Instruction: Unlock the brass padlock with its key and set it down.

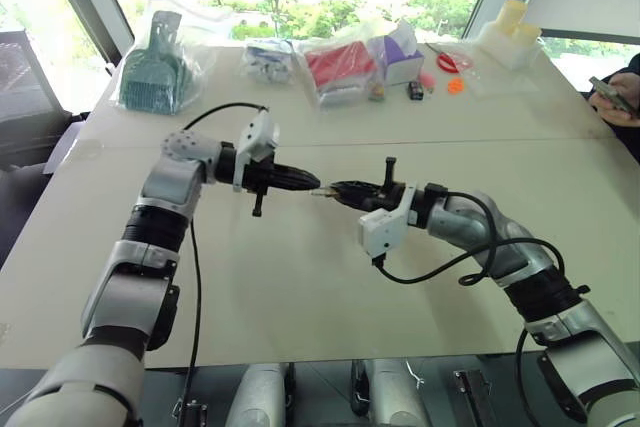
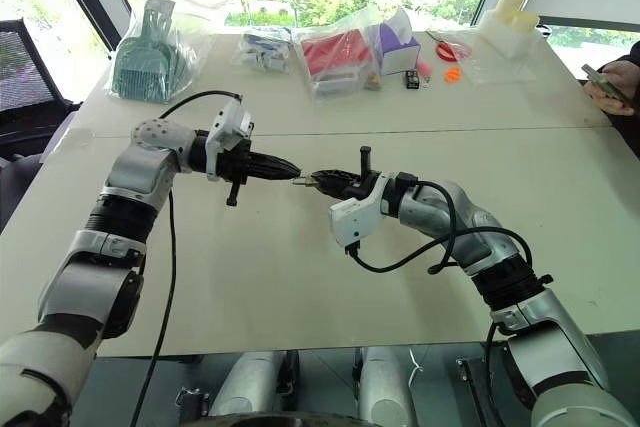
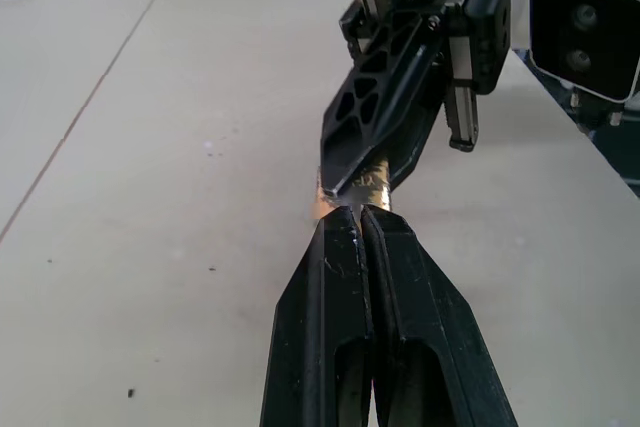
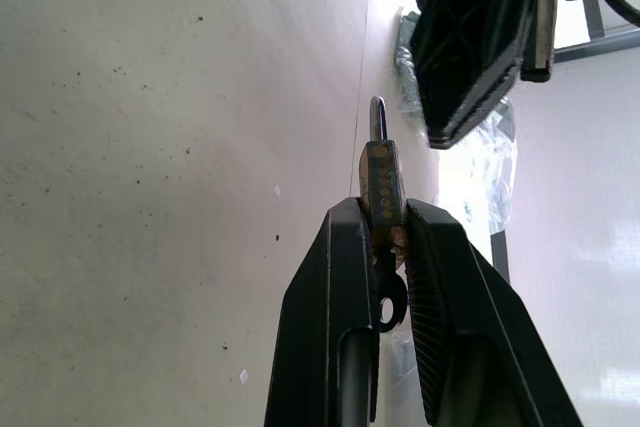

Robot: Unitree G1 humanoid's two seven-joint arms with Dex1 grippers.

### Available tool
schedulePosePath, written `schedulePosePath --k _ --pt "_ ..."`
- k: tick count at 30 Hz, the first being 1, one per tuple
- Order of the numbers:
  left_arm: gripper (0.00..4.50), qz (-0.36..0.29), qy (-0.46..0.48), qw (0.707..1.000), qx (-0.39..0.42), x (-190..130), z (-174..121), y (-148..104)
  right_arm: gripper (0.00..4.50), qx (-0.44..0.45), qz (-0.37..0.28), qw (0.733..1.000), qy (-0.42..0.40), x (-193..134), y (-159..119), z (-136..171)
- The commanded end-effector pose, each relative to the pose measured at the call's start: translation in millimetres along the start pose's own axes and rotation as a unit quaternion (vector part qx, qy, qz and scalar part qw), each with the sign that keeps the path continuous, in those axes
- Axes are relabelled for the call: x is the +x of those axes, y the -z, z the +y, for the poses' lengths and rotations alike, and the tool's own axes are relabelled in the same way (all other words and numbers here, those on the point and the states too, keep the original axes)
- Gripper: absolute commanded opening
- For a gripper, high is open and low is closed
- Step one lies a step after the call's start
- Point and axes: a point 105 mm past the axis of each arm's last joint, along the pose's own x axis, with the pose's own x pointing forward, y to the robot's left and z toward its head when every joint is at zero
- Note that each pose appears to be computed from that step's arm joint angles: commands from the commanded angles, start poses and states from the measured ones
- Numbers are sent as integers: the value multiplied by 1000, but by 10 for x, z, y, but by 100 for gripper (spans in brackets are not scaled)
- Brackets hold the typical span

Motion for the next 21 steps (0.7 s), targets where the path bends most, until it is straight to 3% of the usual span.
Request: schedulePosePath --k 1,8,12,21 --pt "6 12 16 1000 15 42 -51 -13 0 -12 -11 999 33 -23 -60 -215" --pt "6 21 -19 999 24 106 43 99 0 -13 -15 999 35 -22 -90 -261" --pt "6 4 -64 997 36 100 183 40 0 -10 -15 999 33 -22 -98 -255" --pt "6 6 -76 996 41 -54 151 62 0 1 2 1000 22 -60 -12 -188"
